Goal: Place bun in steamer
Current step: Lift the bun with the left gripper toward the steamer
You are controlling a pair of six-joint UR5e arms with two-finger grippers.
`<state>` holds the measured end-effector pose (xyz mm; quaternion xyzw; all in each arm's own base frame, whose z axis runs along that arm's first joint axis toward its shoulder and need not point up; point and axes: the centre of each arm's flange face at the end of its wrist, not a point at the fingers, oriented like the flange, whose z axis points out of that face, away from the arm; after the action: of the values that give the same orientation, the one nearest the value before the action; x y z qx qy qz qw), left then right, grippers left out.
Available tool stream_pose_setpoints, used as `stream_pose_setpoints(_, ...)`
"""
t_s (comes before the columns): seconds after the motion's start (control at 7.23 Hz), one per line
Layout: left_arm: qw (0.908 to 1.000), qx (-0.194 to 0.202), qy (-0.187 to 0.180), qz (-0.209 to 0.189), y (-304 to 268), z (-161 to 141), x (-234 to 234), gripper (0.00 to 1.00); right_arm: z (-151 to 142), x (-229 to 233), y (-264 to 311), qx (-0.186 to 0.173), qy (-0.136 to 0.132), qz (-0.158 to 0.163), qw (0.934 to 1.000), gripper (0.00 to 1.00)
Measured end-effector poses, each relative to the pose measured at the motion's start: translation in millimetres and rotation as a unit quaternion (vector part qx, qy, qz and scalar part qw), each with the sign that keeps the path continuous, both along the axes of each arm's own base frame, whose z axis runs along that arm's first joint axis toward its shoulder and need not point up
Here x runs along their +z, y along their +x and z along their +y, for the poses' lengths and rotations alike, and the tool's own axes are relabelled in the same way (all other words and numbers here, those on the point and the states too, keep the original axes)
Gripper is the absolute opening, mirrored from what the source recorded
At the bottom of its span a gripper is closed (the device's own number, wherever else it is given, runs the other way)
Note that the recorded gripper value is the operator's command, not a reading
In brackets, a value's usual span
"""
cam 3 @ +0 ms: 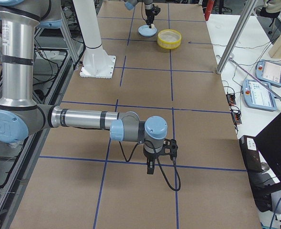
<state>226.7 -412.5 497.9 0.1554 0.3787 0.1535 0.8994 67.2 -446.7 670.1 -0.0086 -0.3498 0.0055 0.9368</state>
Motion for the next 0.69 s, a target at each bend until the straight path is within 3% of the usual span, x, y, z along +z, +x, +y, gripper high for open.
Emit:
stream_pose_setpoints(0.28,0.9969,-0.038,-0.054,0.042,-26.4,-35.4,-27.9,0.37,0.0,0.0,0.0,0.000,0.000,0.000,1.0000,1.00)
stream_pose_setpoints(0.69,0.9814,-0.108,-0.150,0.051,10.2,-105.2,-70.8,0.39,0.0,0.0,0.0,0.000,0.000,0.000,1.0000,1.00)
